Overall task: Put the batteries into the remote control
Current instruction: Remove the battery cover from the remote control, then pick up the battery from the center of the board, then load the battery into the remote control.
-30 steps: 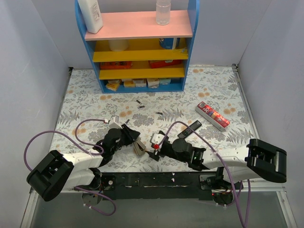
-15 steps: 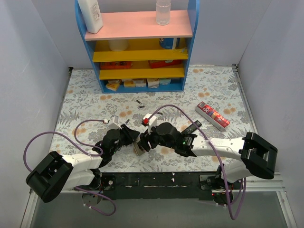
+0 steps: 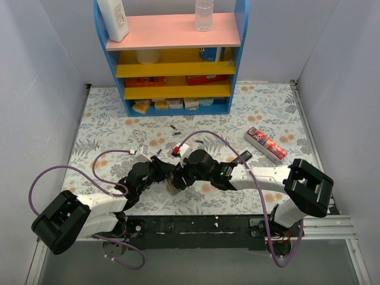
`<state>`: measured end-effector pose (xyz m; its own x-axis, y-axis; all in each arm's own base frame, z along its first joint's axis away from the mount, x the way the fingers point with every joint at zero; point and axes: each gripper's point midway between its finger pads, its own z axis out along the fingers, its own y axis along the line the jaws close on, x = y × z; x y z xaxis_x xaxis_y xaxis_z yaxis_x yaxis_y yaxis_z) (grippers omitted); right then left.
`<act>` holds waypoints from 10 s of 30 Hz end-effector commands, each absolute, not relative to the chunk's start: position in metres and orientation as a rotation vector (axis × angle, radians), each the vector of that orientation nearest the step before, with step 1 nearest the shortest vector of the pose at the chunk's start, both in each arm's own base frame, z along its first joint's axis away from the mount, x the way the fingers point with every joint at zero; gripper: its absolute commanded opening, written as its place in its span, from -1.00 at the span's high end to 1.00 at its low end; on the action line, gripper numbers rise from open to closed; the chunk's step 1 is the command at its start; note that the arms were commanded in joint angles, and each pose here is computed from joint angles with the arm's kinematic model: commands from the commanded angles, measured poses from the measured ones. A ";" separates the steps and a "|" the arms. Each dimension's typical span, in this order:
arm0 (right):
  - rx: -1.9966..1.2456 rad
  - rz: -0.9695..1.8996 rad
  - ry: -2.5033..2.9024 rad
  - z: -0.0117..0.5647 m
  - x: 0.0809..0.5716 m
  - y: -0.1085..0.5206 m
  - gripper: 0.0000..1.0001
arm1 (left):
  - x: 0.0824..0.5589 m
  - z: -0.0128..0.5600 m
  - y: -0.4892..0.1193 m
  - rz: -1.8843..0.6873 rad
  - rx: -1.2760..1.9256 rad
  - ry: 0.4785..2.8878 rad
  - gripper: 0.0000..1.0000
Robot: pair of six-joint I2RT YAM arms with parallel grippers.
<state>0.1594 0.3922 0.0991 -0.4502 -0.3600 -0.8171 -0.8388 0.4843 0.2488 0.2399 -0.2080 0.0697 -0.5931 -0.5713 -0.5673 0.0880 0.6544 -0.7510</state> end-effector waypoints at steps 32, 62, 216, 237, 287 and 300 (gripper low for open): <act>-1.006 0.552 2.230 0.041 0.186 0.316 0.51 | 0.252 0.096 -0.151 -0.763 -0.595 1.837 1.00; -1.009 0.480 2.188 0.107 0.318 0.298 -0.55 | 0.266 0.235 -0.121 -0.679 -0.298 1.857 1.00; -0.754 0.821 1.558 0.147 0.165 0.391 0.86 | 0.229 0.189 -0.221 -1.202 -0.214 1.586 1.00; -0.624 0.762 1.644 0.133 0.178 0.380 0.55 | 0.229 0.171 -0.228 -1.193 -0.186 1.660 1.00; -0.754 0.835 1.552 0.171 0.161 0.387 -0.03 | 0.233 0.156 -0.235 -1.159 -0.187 1.752 1.00; -1.125 0.736 1.357 0.201 0.139 0.370 -0.10 | 0.232 0.165 -0.237 -1.139 -0.141 1.784 1.00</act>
<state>0.1479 0.3669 0.1831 -0.0301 -0.1132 -0.9931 -0.8820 0.4705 -0.0269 0.2318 -0.2301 0.1417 -0.5272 -0.5548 -0.6436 0.3204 0.5717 -0.7553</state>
